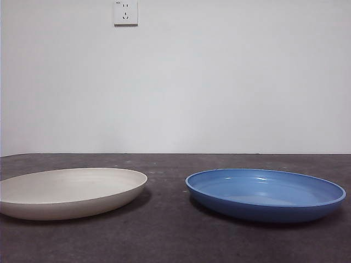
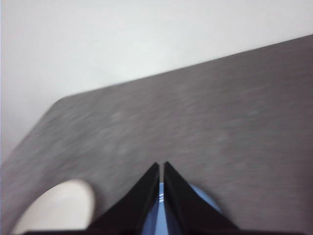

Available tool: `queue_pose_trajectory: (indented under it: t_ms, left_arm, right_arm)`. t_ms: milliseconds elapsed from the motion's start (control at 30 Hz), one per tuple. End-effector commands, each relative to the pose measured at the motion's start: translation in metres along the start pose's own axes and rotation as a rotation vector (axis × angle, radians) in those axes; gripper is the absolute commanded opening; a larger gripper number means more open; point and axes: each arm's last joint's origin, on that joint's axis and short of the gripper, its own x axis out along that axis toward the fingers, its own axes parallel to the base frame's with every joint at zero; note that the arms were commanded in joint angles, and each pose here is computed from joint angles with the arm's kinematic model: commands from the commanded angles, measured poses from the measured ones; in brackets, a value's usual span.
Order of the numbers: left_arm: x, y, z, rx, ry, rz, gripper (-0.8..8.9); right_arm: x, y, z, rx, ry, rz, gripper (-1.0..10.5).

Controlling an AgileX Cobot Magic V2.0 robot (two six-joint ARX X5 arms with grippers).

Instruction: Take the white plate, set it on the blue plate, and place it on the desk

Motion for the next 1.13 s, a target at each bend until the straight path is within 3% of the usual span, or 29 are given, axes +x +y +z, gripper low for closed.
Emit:
queue_pose_trajectory:
  t_ms: [33,133,333,533,600,667,767,833,1033,1133]
  left_arm:
    - [0.004,-0.008,0.015,0.022,0.050,-0.102,0.17]
    - [0.012,-0.016,0.020,0.040,0.149,-0.190,0.17]
    - [0.027,-0.027,0.018,0.072,0.252,-0.308,0.19]
    - [0.030,-0.031,0.016,0.079,0.267,-0.335,0.43]
    - [0.030,-0.031,0.016,0.079,0.267,-0.335,1.23]
    - [0.030,-0.031,0.016,0.079,0.267,-0.334,2.75]
    - [0.030,-0.031,0.017,0.081,0.260,-0.336,5.38]
    - [0.030,-0.032,0.017,0.082,0.254,-0.336,6.48]
    - [0.030,-0.031,0.016,0.074,0.264,-0.334,6.57]
    - [0.029,-0.031,0.015,0.018,0.294,-0.321,6.57]
  right_arm:
    - [0.007,0.009,0.012,-0.019,0.069,0.111,0.1]
    - [0.016,0.017,0.020,-0.049,0.165,0.211,0.1]
    - [0.030,0.027,0.028,-0.110,0.258,0.317,0.1]
    - [0.032,0.027,0.026,-0.120,0.278,0.327,0.1]
    - [0.032,0.027,0.026,-0.119,0.282,0.326,0.1]
    - [0.032,0.027,0.026,-0.120,0.283,0.326,1.1]
    - [0.032,0.027,0.026,-0.121,0.281,0.325,4.2]
    - [0.032,0.027,0.026,-0.121,0.281,0.323,6.0]
    - [0.032,0.027,0.026,-0.122,0.280,0.327,6.4]
    - [0.032,0.027,0.026,-0.121,0.281,0.327,6.4]
